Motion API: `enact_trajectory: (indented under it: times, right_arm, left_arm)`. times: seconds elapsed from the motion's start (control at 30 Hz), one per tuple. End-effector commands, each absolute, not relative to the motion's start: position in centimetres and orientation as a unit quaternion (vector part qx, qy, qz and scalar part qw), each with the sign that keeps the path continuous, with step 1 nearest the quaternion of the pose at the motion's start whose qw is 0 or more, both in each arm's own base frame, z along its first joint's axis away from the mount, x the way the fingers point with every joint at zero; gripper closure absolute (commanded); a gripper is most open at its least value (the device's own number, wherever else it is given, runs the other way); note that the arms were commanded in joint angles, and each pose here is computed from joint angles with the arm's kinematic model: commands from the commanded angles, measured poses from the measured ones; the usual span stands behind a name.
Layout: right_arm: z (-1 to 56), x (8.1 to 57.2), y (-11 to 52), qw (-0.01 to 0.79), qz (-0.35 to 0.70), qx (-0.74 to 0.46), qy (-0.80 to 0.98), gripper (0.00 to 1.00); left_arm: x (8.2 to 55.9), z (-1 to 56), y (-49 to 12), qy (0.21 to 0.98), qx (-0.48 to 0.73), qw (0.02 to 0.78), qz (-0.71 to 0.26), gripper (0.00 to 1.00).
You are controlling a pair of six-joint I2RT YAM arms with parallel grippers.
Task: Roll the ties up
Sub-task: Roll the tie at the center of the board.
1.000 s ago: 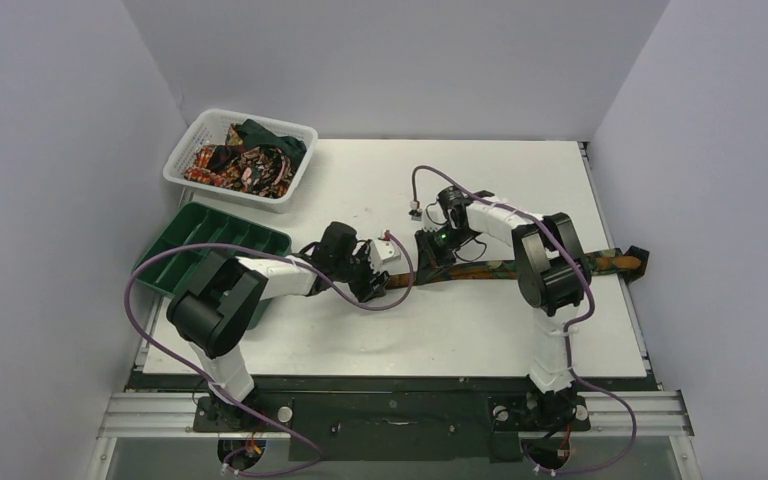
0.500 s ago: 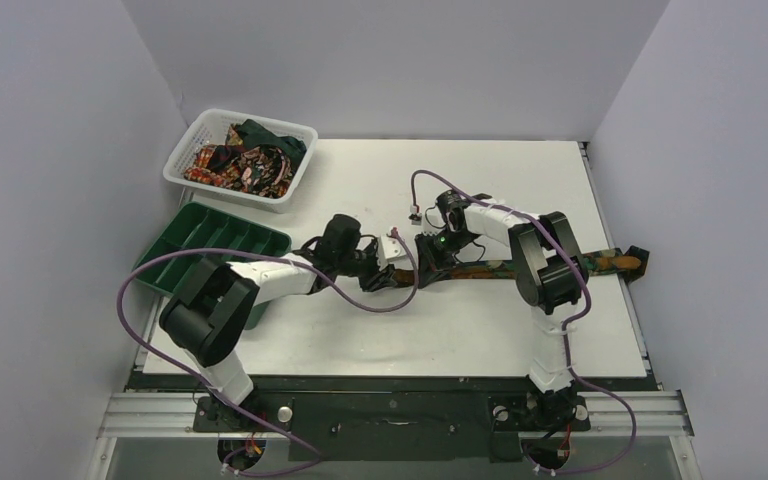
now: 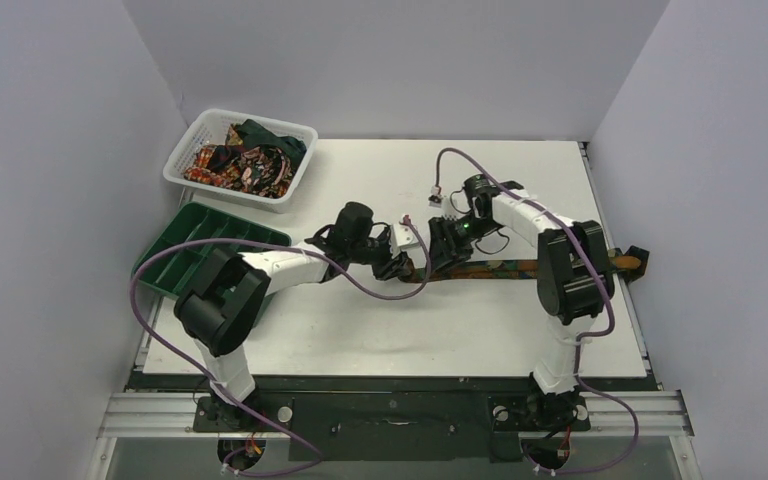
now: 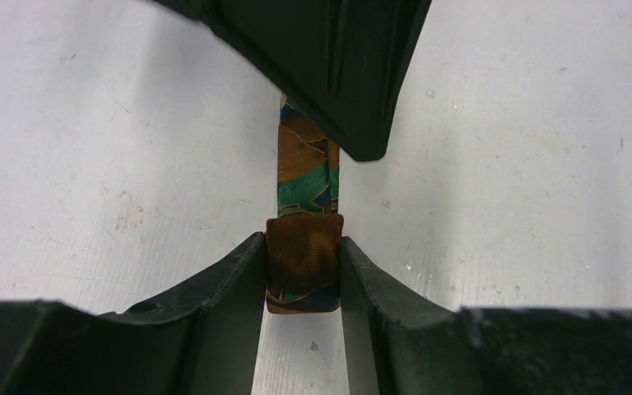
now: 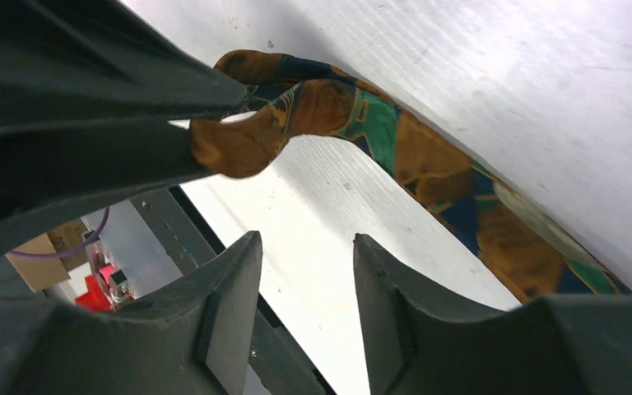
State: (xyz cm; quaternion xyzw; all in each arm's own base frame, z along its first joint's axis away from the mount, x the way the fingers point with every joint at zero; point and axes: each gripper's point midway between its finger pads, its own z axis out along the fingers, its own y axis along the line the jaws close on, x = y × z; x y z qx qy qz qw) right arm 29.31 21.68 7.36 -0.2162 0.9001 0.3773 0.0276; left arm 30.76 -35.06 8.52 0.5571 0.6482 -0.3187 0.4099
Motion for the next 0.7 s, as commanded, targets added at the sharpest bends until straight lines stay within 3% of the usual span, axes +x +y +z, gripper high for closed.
enact_trajectory:
  times: [0.0, 0.33, 0.67]
  right_arm:
    - [9.8, 29.9, 20.6, 0.051, 0.41, -0.205, 0.887, 0.55]
    - [9.6, 31.3, 22.7, 0.039, 0.448, -0.164, 0.878, 0.49]
    - [8.4, 33.2, 24.2, 0.059, 0.451, -0.129, 0.881, 0.58]
  left_arm:
    - [31.6, 9.8, -37.2, 0.625, 0.562, 0.423, -0.339, 0.67]
    - [32.3, 9.9, -39.2, 0.62, 0.554, 0.429, -0.352, 0.67]
    - [32.0, 10.1, -39.3, 0.615, 0.553, 0.435, -0.355, 0.68]
